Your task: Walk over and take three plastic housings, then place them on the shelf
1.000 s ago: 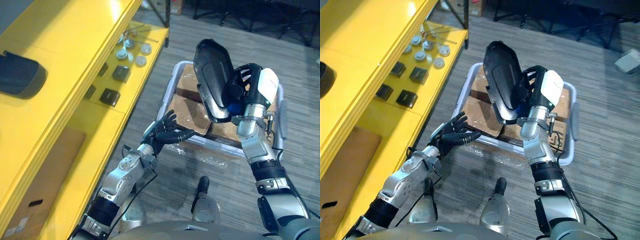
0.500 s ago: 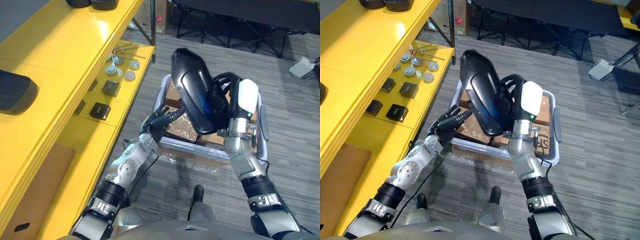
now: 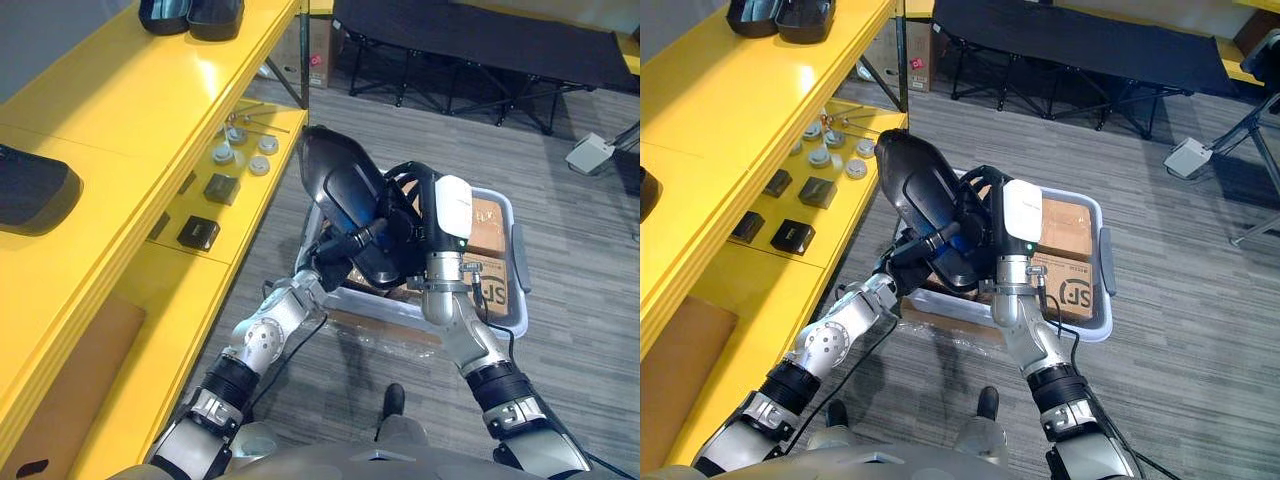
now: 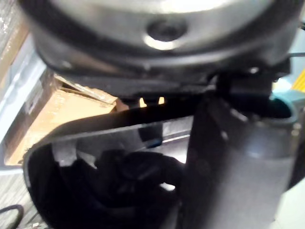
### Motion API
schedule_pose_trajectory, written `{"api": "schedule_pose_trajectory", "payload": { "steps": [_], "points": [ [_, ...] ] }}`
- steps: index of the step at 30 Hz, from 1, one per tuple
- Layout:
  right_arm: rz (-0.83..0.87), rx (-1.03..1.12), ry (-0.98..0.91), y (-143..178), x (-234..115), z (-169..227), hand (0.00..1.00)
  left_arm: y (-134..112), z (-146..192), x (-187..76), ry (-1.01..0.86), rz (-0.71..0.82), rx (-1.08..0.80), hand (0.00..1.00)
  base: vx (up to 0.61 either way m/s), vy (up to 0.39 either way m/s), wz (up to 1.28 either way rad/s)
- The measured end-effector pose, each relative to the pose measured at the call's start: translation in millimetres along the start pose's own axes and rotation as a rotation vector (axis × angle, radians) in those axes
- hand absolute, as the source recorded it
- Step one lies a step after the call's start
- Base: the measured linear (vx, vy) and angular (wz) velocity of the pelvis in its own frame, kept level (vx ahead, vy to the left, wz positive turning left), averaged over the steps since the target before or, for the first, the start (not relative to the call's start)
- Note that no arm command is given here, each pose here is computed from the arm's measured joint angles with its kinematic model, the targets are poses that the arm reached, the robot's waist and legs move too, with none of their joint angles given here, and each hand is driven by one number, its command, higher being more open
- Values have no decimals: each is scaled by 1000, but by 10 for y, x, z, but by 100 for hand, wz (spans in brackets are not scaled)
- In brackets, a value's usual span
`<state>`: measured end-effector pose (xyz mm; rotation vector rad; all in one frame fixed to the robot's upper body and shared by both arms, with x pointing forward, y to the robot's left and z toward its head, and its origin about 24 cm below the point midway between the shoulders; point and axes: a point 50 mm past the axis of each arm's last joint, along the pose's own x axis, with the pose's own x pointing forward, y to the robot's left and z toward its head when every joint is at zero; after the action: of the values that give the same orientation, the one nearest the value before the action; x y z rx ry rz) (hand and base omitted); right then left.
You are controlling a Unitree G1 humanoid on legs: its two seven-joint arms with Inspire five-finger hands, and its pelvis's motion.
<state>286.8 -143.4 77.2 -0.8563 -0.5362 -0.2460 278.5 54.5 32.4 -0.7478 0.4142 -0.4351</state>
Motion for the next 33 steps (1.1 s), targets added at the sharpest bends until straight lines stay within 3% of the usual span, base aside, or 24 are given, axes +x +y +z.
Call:
{"api": "schedule_pose_trajectory", "payload": {
  "steps": [21,22,27,29,33],
  "points": [
    [-42,124,-57,39,-192,217,0,87,-25,-101,-95,-36,-104,0,-1,0,0],
    [-36,135,-56,44,-247,212,100,109,-55,-127,-97,-45,-116,0,1,4,-6],
    [-41,174,-57,39,-408,191,100,157,-109,-183,-102,-61,-142,0,0,1,-1],
    [-39,194,-29,66,-545,178,100,127,-21,-170,-195,-77,-249,0,0,0,0],
    [-83,295,10,138,-594,295,100,49,127,-185,-316,-104,-236,0,0,0,0]
  ]
}}
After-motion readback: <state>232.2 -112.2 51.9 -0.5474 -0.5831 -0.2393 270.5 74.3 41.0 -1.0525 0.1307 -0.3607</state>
